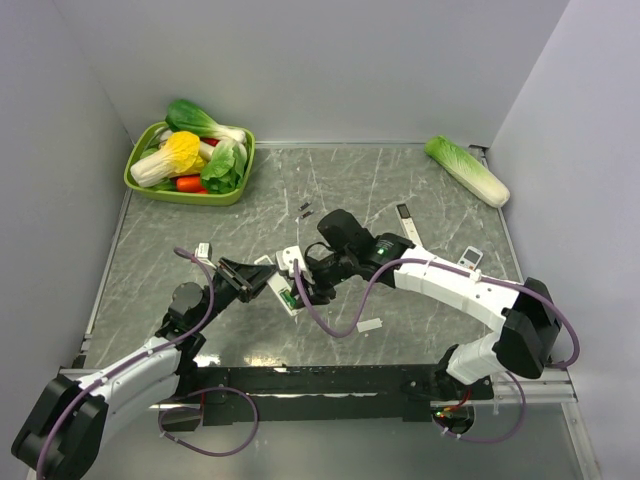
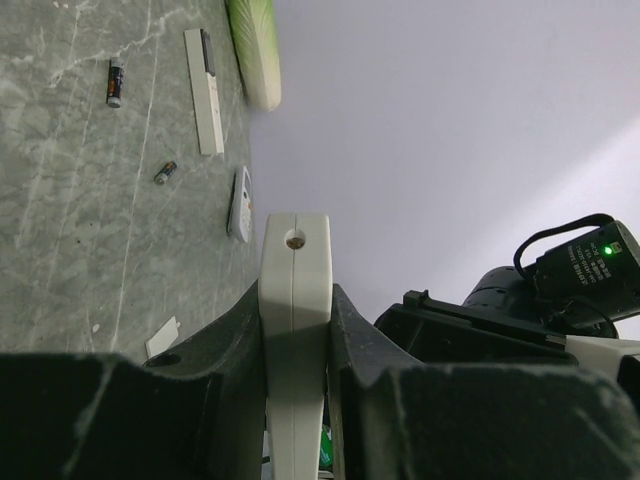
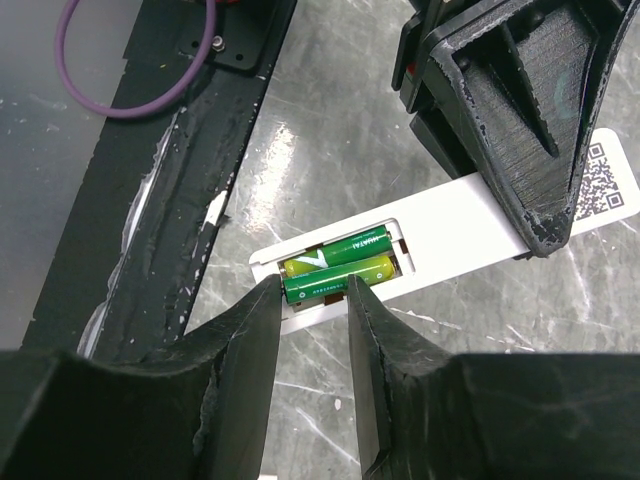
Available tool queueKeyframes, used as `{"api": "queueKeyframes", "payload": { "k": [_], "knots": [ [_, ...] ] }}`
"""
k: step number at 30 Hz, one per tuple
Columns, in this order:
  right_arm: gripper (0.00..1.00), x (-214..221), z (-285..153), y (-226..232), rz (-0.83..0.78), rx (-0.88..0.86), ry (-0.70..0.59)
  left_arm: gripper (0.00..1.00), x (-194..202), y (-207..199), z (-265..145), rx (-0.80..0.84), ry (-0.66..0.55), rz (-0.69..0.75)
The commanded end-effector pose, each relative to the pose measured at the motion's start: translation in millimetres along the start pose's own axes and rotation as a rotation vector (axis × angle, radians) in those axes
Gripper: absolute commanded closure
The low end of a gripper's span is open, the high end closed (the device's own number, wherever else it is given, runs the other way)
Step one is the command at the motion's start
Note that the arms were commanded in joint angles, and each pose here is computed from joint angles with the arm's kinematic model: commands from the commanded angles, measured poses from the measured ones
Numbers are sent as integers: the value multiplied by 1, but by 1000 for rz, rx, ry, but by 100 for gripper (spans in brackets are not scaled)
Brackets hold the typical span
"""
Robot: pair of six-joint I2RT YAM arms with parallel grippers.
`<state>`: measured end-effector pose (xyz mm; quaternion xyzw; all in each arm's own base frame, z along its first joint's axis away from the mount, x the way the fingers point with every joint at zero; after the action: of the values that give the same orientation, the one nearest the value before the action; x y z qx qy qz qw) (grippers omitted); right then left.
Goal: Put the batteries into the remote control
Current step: Load the battery into the remote control.
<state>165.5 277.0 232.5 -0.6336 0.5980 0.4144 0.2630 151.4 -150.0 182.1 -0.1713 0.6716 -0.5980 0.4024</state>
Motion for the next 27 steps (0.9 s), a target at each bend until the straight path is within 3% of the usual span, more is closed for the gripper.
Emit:
{"api": "queueKeyframes", "payload": {
  "k": [1,4,8,16,27],
  "knots": [
    [64,7,5,-11,15,59,55,99,-12,-57,-8,307,-32,-56],
    [69,10,9,-11,27,56,72,99,-13,-60,-8,318,-34,-70],
    [85,14,11,-13,41,70,93,99,-16,-67,-10,345,-48,-83],
    [92,21,14,-16,64,99,140,98,-22,-82,-16,384,-80,-85],
    [93,40,28,-19,97,178,279,98,-26,-89,-21,433,-111,-154]
  ]
}}
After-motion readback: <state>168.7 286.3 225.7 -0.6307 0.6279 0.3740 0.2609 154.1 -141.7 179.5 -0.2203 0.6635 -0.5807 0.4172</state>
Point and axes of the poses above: each gripper's point midway between its finger pads, its own z axis out along the fingers, its own y axis along the line the jaws close on, x = y × z, the point moved 9 cm from there along -z, back along the fingers, and after that the axes turned 14 degrees about z, right-handed, at the moved point
